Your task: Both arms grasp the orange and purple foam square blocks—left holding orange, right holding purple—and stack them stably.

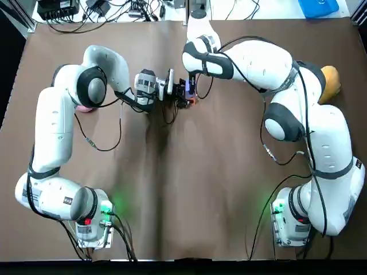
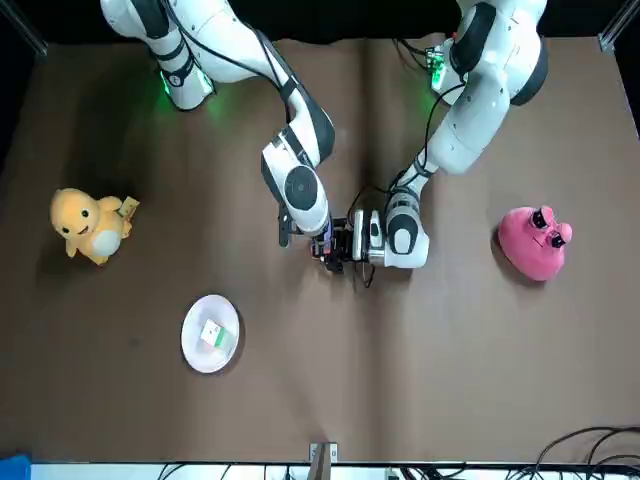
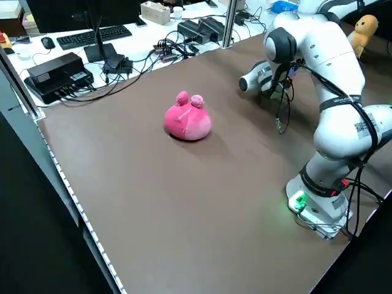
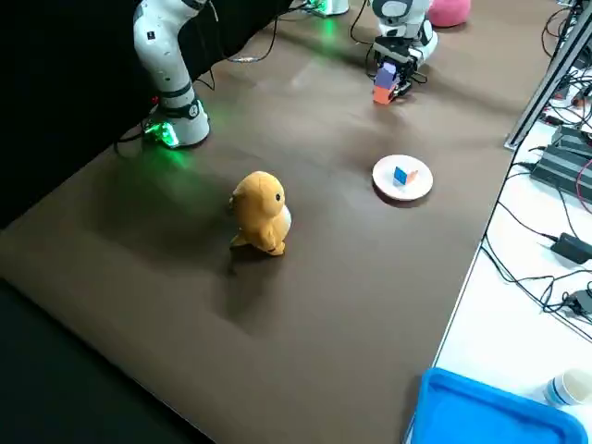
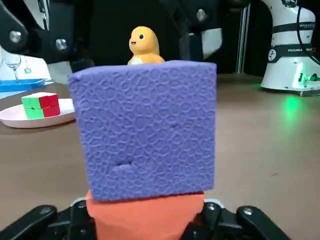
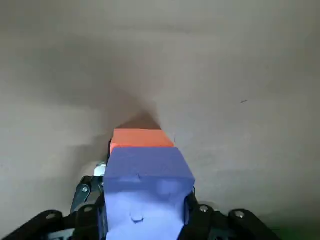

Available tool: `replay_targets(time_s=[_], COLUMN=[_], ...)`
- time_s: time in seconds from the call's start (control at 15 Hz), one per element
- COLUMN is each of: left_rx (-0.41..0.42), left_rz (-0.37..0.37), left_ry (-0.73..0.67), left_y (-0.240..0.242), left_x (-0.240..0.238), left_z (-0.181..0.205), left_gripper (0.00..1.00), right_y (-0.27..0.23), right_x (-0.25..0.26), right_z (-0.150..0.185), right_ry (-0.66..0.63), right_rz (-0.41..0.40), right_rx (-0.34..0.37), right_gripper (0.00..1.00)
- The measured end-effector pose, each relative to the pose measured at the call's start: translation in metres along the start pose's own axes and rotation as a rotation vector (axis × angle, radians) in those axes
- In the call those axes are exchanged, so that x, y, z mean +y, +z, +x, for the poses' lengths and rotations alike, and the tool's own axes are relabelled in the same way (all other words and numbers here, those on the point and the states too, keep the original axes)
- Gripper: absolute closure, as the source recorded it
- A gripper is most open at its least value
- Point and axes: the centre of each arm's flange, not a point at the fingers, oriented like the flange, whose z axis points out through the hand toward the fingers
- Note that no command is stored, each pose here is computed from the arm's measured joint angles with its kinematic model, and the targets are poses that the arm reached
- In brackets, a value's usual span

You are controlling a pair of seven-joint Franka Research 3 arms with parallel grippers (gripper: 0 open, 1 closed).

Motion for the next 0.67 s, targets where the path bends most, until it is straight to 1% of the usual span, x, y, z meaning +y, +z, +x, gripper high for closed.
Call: replay_targets(time_s=[0.13, 0.67], left_rx=[0.0, 0.0], left_rz=[0.0, 0.0], left_ry=[0.0, 0.0], left_y=[-0.0001, -0.0001], left_x=[-0.0001, -0.0001], left_z=[0.0, -0.0001], left_gripper=[0.43, 0.43], right_y=[0.0, -0.0001], right_x=[-0.0002, -0.0006], right_z=[0.0003, 0.0008], right_ry=[-0.004, -0.012], right_rz=[0.0, 0.0], right_rx=[0.0, 0.001], right_gripper=[0.44, 0.44])
